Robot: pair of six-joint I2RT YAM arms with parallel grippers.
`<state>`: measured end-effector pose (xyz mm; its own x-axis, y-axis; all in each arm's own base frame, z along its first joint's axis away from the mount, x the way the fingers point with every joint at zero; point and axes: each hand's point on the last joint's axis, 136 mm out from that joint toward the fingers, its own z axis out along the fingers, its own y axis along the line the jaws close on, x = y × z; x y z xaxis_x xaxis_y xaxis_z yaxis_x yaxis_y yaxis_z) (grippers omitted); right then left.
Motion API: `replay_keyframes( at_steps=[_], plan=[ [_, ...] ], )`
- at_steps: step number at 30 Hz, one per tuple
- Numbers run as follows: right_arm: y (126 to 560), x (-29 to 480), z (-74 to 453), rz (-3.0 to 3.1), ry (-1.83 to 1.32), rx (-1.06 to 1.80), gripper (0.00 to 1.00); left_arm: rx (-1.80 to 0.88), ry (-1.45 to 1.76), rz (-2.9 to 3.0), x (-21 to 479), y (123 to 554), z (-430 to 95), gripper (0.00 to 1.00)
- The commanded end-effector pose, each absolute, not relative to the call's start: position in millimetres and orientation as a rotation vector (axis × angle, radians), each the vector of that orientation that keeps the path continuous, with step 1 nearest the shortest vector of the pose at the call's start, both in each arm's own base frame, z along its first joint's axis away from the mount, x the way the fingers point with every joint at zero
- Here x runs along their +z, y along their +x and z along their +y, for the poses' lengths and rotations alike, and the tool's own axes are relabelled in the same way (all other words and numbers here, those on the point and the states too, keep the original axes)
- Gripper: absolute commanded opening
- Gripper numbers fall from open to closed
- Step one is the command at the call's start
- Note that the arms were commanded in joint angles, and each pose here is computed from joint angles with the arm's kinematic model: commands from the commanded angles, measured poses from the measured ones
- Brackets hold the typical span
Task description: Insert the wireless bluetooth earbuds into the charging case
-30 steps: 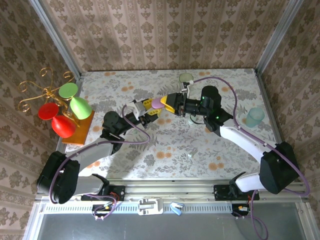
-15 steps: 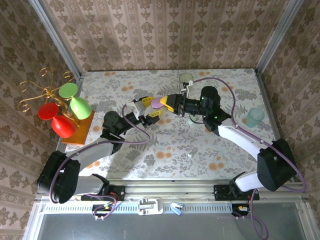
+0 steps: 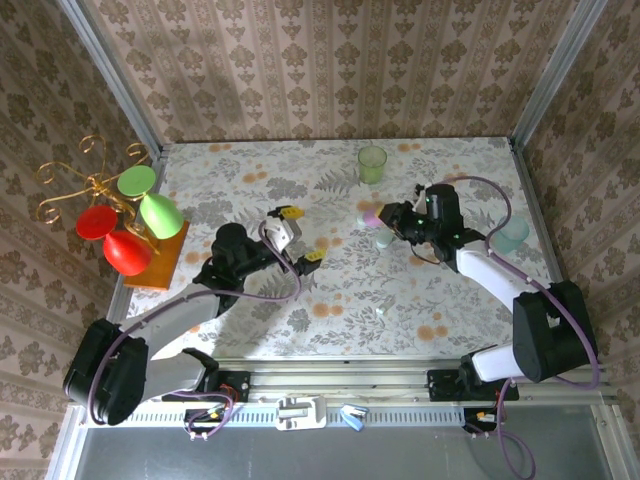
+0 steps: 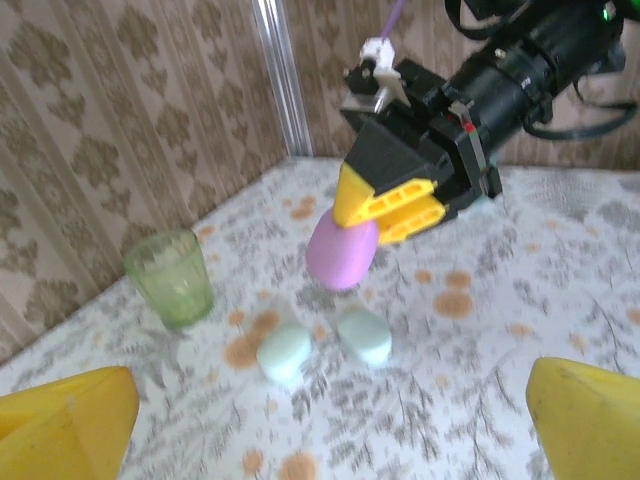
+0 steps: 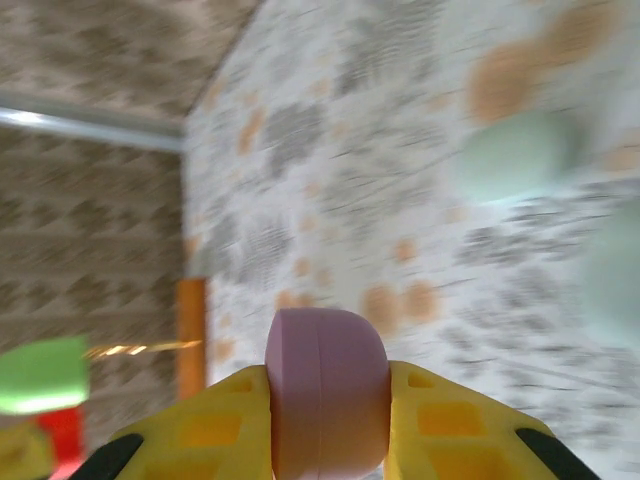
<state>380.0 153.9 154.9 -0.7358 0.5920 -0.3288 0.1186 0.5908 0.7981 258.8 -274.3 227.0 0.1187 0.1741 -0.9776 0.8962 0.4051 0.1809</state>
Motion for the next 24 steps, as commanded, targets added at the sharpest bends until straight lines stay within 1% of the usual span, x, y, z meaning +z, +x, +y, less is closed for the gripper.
replay_keyframes(
  at_steps=[1, 2, 3, 6, 14, 17, 19, 22, 24],
  plan=[
    [375, 118, 105, 2.279, 0.659, 0.796, 0.17, -0.656, 1.138, 1.424, 210, 254, -273, 1.00],
    [374, 111, 94, 2.283, 0.682, 0.750, 0.16, -0.658, 1.142, 1.426, 208, 254, -274, 1.00],
    [371, 92, 85, 2.323, 0.715, 0.698, 0.16, -0.656, 1.143, 1.428, 207, 254, -274, 1.00],
    [365, 70, 69, 2.360, 0.765, 0.641, 0.16, -0.661, 1.145, 1.426, 206, 256, -276, 1.00],
    [358, 38, 51, 2.406, 0.821, 0.554, 0.16, -0.641, 1.106, 1.424, 210, 262, -274, 1.00],
    [356, 29, 45, 2.418, 0.842, 0.527, 0.18, -0.630, 1.086, 1.432, 211, 265, -272, 1.00],
    [354, 25, 40, 2.426, 0.856, 0.497, 0.24, -0.620, 1.069, 1.439, 212, 267, -270, 1.00],
    [351, 30, 33, 2.419, 0.851, 0.440, 0.45, -0.617, 1.040, 1.454, 212, 272, -268, 1.00],
    [349, 40, 28, 2.407, 0.834, 0.396, 0.56, -0.612, 1.012, 1.469, 212, 277, -265, 1.00]
  ],
)
